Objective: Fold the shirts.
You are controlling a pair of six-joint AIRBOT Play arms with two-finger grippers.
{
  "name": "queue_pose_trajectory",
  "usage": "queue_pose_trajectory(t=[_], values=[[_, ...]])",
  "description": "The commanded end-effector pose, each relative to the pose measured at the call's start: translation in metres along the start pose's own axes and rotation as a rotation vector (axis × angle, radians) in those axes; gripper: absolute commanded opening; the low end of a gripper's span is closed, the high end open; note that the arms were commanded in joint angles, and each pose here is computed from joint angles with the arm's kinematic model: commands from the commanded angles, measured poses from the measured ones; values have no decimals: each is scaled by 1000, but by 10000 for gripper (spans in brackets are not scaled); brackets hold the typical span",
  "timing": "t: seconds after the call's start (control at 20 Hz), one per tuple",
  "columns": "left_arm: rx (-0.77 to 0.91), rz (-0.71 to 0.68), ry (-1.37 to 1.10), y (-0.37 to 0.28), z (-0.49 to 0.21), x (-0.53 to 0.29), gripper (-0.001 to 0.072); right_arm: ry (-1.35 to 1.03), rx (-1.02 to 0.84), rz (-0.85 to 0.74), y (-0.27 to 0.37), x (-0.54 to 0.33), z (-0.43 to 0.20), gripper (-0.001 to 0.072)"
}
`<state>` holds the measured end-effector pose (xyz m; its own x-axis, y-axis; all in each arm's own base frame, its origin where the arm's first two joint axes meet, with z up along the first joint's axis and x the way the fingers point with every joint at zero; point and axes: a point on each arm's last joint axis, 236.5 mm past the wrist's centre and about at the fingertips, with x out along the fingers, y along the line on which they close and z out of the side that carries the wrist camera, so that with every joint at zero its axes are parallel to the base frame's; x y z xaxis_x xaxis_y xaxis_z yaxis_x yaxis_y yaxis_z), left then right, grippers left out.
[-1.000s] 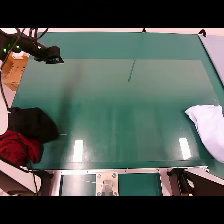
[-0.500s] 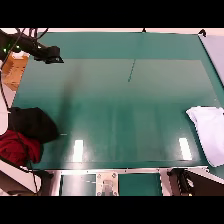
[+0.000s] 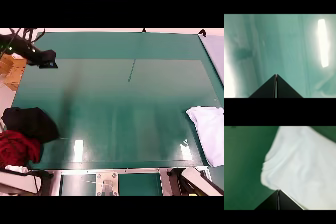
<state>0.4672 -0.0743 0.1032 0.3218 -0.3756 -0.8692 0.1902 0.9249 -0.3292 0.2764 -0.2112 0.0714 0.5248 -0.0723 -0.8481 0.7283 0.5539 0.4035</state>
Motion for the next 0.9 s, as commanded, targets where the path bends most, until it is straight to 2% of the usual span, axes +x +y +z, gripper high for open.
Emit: queue_pose_trajectory(t=[0.0, 0.15, 0.25, 0.5, 0.85], values=[[-25, -9, 55, -22, -60, 1, 23, 153, -320, 166, 106, 24, -85, 21], [-65, -22, 88, -48, -133, 8, 23, 325, -506, 215, 128, 42, -188, 21], [-85, -27, 109, -57, -173, 9, 23, 390, -586, 230, 126, 48, -233, 21], [-90, -27, 121, -57, -196, 8, 25, 492, -686, 248, 129, 41, -276, 22], [-92, -24, 63, -56, -182, 9, 25, 501, -695, 248, 128, 40, -279, 22]])
